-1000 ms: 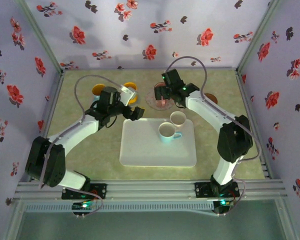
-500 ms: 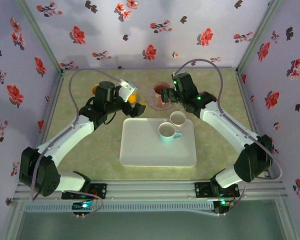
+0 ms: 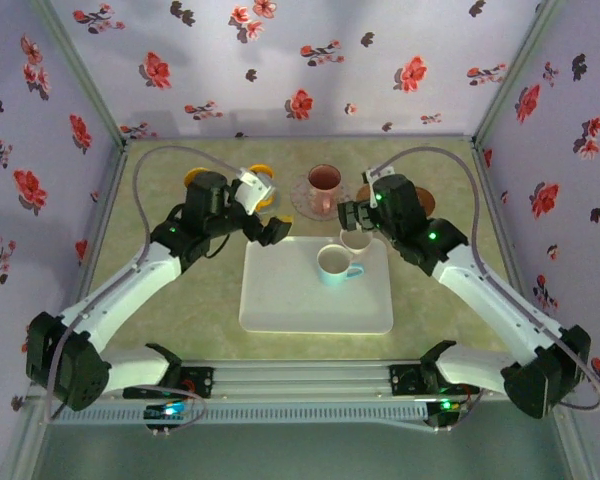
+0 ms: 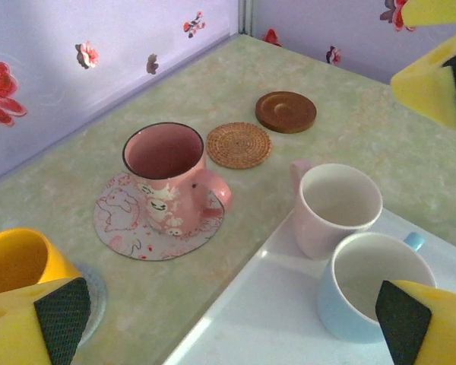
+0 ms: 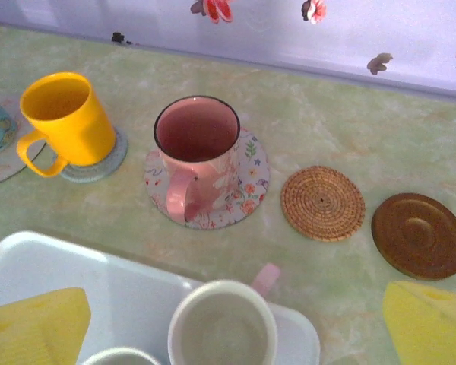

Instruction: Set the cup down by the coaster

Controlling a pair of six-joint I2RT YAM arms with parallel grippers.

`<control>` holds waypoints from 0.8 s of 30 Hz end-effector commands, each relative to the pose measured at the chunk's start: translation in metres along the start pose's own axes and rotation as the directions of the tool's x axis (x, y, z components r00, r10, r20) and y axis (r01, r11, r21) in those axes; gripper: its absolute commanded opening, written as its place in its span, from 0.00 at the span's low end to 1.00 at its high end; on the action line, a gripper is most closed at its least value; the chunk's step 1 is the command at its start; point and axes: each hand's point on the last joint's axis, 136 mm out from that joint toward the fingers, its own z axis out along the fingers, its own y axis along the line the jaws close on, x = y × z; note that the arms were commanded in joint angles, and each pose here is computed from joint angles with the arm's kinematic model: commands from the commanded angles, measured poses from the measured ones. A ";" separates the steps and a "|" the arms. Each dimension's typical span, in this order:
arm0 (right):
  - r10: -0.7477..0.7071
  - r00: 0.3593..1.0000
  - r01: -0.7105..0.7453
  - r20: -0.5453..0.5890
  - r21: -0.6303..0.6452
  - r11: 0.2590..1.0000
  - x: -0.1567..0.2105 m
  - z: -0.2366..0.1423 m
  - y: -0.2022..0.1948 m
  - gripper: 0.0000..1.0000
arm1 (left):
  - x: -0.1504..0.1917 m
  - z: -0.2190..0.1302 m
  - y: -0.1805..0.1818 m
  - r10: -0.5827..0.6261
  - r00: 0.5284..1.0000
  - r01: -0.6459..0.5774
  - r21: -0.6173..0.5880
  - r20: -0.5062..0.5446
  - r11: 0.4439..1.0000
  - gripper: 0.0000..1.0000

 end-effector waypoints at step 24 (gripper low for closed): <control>0.115 0.967 -0.153 -0.228 -0.156 0.976 0.110 -0.014 0.023 1.00 | 0.066 -0.002 -0.032 -0.052 0.991 0.063 0.079 -0.126 0.995 1.00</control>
